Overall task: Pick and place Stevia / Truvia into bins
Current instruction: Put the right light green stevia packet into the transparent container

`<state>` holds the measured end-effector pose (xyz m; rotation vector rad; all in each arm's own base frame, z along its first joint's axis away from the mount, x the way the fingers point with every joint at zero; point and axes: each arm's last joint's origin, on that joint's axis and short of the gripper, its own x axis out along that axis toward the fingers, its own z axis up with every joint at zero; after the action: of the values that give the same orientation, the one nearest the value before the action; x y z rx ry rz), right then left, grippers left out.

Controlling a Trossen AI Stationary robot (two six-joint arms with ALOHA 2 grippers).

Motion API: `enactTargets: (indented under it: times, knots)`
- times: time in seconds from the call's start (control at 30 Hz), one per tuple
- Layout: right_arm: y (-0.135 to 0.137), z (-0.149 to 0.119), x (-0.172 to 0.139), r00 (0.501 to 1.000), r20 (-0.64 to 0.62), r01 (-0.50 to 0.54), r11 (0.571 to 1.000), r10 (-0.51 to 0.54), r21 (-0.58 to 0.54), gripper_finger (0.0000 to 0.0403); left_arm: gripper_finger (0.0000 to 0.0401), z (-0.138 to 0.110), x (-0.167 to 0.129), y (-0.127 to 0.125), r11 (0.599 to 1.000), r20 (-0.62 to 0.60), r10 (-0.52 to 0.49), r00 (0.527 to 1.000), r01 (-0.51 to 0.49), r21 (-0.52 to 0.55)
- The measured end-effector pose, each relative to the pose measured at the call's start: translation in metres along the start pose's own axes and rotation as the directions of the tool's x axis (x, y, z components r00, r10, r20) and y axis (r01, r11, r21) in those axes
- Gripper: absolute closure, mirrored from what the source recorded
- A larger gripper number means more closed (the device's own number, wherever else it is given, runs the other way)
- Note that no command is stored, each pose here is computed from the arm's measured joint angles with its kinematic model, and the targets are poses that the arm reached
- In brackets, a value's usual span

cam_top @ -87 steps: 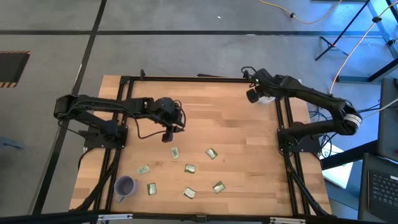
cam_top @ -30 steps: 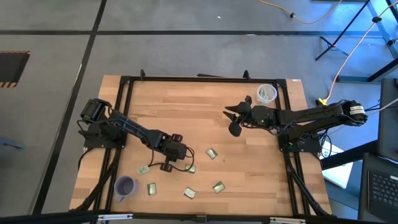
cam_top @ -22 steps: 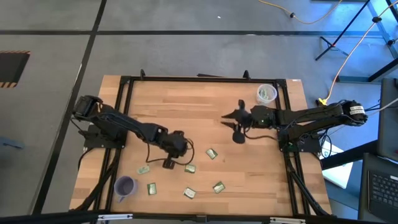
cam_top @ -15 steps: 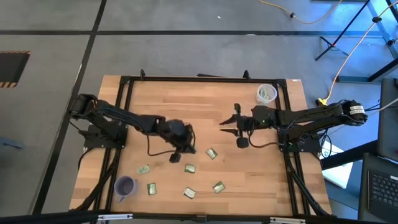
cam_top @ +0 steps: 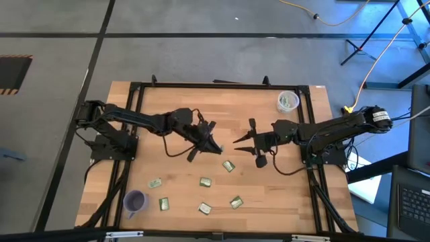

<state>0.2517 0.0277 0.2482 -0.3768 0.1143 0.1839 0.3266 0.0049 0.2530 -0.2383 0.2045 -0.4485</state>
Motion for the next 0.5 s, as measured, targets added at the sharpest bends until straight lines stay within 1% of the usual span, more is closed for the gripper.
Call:
enactTargets:
  times: [0.07,0.2,0.27,0.37,0.43,0.5]
  knots:
    - [0.002,-0.002,0.007,1.000,0.023,0.005,1.000,-0.004,-0.031,0.0288,0.0396,0.004,-0.001,0.000,0.999,0.030,-0.031,0.999,0.032,-0.017]
    - [0.005,-0.004,0.017,0.998,0.062,0.016,0.992,-0.008,-0.129,0.0288,0.0395,0.005,-0.004,0.005,0.996,0.034,-0.030,0.999,0.032,-0.083]
    - [0.005,-0.001,0.021,0.997,0.082,0.023,0.988,-0.011,-0.153,0.0288,0.0395,0.006,-0.006,0.008,0.992,0.035,-0.029,0.999,0.033,-0.119]
    - [0.004,0.005,0.030,0.995,0.095,0.027,0.984,-0.010,-0.178,0.0288,0.0396,0.006,-0.007,0.009,0.991,0.036,-0.030,0.999,0.034,-0.128]
    - [0.003,0.007,0.037,0.996,0.087,0.025,0.979,-0.007,-0.203,0.0288,0.0396,0.007,-0.007,0.008,0.987,0.035,-0.057,0.998,0.062,-0.150]
    - [0.002,0.009,0.044,0.997,0.074,0.018,0.978,-0.003,-0.208,0.0288,0.0395,0.007,-0.007,0.008,0.984,0.035,-0.063,0.997,0.068,-0.164]
